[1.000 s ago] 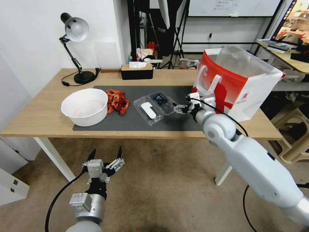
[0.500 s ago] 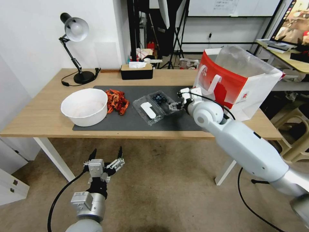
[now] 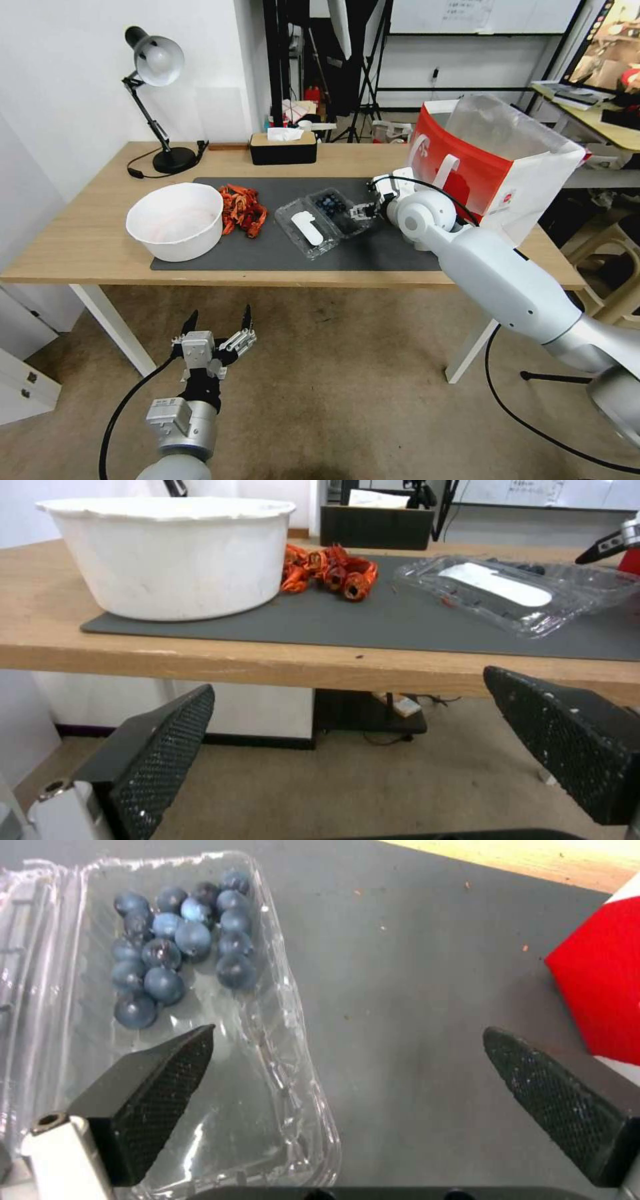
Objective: Close the takeout container lid, then place the container into the takeout bag.
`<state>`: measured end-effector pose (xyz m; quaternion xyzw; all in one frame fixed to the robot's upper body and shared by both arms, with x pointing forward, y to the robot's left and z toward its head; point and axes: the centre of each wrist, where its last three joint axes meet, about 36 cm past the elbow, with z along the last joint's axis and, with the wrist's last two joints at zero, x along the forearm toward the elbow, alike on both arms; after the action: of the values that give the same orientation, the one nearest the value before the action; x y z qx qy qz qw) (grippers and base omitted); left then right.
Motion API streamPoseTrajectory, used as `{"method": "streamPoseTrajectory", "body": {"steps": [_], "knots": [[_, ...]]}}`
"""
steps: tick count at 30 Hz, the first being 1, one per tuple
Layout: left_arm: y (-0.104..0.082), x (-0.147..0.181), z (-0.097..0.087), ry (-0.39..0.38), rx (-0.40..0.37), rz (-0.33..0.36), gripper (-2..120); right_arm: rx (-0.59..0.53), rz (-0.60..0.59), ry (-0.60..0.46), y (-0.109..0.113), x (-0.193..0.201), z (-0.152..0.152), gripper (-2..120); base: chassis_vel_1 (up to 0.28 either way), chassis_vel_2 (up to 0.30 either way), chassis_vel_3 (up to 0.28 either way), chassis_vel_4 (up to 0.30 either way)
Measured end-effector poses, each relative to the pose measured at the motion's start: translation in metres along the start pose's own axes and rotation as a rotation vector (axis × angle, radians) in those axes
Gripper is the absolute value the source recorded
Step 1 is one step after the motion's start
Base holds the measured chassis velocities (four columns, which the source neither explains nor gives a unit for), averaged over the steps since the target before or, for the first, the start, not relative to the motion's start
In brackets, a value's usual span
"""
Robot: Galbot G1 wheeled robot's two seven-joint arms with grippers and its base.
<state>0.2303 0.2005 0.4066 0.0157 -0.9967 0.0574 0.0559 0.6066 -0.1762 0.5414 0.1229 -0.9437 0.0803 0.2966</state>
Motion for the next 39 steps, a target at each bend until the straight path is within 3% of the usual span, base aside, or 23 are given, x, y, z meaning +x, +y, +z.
{"method": "streamPoseTrajectory", "body": {"steps": [39], "knots": [[-0.001, 0.000, 0.007, -0.004, -0.001, -0.006, 100, -0.014, 0.006, 0.057, -0.011, -0.015, 0.005, 100, 0.000, 0.000, 0.000, 0.000]]}}
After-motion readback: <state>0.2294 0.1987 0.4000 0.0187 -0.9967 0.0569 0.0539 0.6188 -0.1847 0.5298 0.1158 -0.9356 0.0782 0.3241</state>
